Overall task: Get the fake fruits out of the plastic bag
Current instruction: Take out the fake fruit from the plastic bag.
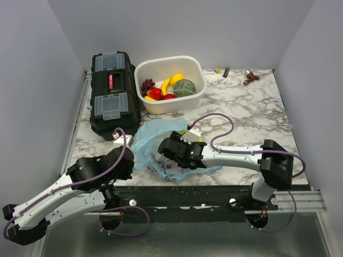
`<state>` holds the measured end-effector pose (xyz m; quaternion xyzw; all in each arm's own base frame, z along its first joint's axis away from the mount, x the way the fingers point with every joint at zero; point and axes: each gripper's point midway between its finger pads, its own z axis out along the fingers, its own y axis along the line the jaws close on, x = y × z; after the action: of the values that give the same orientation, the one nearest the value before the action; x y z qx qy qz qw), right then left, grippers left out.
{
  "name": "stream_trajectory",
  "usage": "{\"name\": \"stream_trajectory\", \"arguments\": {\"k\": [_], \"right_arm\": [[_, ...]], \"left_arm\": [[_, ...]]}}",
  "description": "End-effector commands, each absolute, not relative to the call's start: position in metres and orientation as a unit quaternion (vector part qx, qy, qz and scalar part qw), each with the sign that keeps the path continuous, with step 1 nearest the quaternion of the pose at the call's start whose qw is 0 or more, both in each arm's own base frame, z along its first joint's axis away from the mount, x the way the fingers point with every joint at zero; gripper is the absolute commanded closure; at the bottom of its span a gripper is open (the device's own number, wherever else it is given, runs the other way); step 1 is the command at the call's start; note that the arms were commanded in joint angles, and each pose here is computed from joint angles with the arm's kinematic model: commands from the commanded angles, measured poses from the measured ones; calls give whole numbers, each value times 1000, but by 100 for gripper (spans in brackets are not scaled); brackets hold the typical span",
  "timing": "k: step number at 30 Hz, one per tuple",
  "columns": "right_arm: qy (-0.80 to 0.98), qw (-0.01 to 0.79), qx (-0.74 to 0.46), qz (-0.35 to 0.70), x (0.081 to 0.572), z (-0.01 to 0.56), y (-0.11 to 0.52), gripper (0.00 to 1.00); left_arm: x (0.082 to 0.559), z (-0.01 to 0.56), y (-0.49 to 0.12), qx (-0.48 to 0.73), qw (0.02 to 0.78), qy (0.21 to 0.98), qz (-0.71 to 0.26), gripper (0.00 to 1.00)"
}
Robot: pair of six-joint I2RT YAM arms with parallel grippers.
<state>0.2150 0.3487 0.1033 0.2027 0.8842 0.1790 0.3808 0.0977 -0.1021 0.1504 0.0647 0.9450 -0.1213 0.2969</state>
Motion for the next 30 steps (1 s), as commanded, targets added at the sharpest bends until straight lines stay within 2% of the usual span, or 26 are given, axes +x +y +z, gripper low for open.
{"name": "stream_trajectory", "arguments": {"k": [1, 12, 19, 25, 28, 30], "right_arm": [[855, 410, 289, 134, 241, 99, 332, 27], [852, 405, 323, 73, 280, 59, 324, 28], [861, 386, 330, 33, 289, 27, 318, 40], [868, 378, 321, 14, 287, 11, 316, 44], [872, 368, 321, 10, 285, 4, 315, 54], [874, 364, 321, 14, 284, 4, 316, 65]], "left_arm": [[98, 151, -99, 65, 302, 943, -121, 100], [98, 151, -100, 66, 301, 944, -121, 100], [98, 150, -100, 68, 298, 945, -118, 100], [98, 149, -101, 71, 296, 946, -116, 100], [98, 149, -101, 70, 296, 946, -116, 100], [98, 149, -101, 70, 296, 946, -115, 100]]}}
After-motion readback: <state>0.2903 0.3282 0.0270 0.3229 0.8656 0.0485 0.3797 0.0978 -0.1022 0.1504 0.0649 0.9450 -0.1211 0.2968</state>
